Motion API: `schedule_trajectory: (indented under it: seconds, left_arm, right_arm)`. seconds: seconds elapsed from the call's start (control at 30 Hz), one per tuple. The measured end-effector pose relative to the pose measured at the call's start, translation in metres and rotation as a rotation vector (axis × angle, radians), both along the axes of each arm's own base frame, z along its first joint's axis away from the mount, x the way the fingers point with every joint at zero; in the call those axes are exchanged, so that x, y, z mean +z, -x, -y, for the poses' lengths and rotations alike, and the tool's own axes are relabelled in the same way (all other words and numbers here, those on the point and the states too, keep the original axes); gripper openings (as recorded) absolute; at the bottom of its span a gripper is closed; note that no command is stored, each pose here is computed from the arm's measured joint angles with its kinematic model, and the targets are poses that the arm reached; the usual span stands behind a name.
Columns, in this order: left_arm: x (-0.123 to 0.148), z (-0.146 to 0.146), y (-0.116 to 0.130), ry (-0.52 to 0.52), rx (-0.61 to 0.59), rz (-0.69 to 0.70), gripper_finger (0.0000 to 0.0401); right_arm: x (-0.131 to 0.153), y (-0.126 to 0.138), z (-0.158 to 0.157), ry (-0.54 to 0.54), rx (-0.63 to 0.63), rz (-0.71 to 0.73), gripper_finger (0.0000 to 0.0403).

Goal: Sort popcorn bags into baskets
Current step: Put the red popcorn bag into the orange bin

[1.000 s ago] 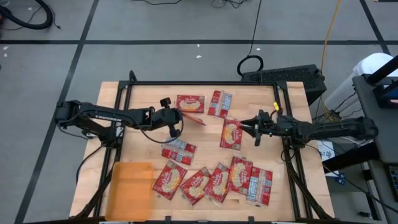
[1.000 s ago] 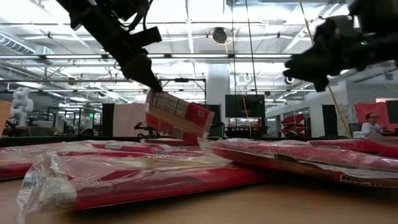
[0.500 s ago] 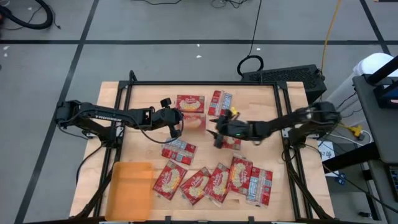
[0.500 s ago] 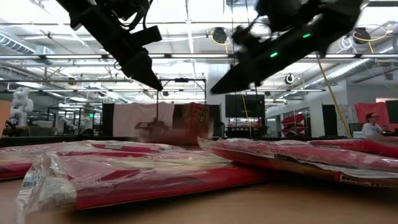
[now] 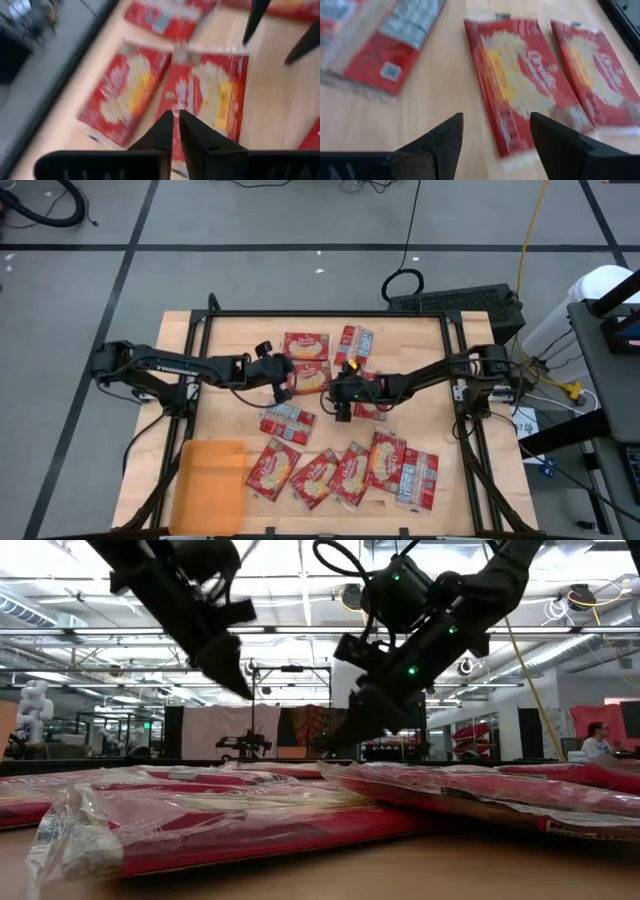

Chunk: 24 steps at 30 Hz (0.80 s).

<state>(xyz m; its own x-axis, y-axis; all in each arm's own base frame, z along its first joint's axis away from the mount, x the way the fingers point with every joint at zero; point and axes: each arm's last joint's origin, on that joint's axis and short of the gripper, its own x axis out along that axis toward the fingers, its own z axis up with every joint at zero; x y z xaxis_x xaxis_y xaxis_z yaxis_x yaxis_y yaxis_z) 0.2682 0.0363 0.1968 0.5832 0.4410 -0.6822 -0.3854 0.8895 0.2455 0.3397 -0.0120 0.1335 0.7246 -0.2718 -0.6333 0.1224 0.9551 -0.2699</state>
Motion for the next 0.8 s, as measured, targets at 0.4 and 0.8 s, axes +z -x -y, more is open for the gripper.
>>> schedule_trajectory:
  seconds: [0.4, 0.8]
  left_arm:
    - [-0.070, -0.016, -0.016, 0.119, 0.125, -0.113, 0.0035]
    - [-0.086, -0.027, -0.020, 0.142, 0.133, -0.124, 0.0035]
  right_arm:
    - [-0.012, 0.005, 0.007, 0.002, -0.014, -0.106, 0.0224]
    - [-0.039, -0.004, 0.025, 0.101, -0.105, -0.087, 0.0191]
